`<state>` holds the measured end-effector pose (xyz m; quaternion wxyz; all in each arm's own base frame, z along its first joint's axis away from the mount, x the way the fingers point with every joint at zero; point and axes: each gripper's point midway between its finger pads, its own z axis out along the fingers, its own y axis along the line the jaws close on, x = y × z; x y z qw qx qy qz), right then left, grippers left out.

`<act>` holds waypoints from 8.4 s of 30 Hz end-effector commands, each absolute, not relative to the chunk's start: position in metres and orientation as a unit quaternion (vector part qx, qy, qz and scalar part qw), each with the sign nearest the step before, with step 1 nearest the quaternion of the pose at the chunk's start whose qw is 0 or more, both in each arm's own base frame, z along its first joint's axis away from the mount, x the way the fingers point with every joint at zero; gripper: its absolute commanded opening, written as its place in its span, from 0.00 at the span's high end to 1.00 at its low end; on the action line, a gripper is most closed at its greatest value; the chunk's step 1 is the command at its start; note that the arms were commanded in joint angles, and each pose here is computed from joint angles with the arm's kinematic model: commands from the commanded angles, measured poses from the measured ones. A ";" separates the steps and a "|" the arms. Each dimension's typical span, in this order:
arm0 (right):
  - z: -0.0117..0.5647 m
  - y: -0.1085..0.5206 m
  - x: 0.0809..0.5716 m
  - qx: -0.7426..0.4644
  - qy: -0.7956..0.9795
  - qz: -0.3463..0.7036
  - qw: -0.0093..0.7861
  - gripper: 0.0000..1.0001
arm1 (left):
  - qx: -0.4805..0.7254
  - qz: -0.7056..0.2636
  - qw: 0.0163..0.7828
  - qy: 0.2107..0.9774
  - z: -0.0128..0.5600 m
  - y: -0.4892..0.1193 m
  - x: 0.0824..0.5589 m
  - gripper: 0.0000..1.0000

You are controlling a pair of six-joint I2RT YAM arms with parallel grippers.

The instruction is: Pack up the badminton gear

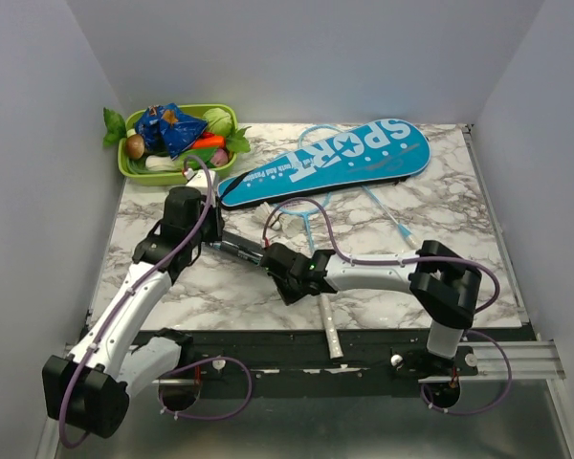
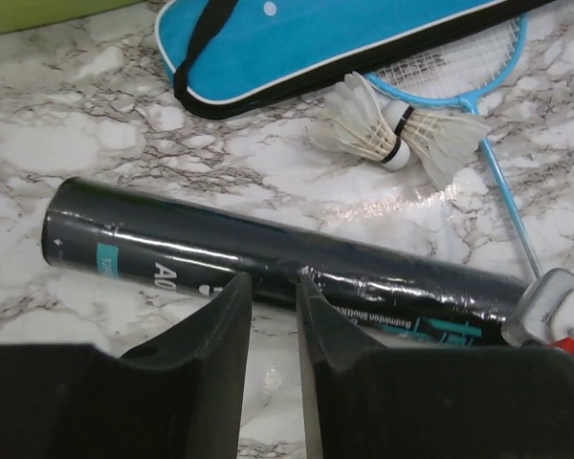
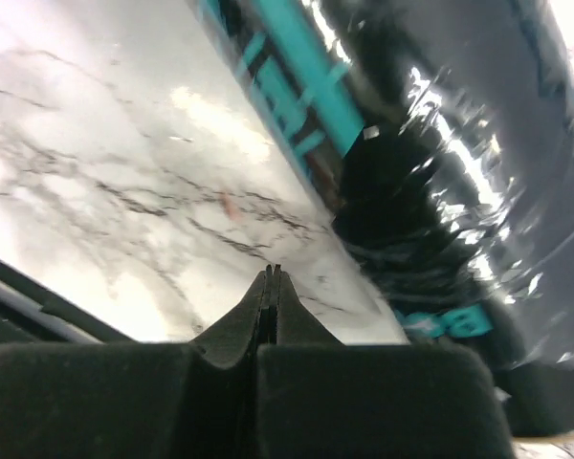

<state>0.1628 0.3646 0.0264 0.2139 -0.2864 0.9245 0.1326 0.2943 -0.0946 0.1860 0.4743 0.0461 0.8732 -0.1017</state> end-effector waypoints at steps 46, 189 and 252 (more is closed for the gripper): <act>0.055 0.360 0.136 -0.246 0.925 0.217 0.193 0.99 | 0.197 0.172 0.327 0.908 0.091 -0.109 0.385 1.00; 0.218 0.219 0.142 -0.214 0.894 0.235 0.316 0.03 | 0.520 -0.104 0.240 0.813 0.073 -0.264 0.270 0.92; 0.284 0.314 0.123 -0.373 0.785 0.408 0.279 0.68 | 0.495 -0.365 0.409 0.674 0.201 -0.262 0.114 1.00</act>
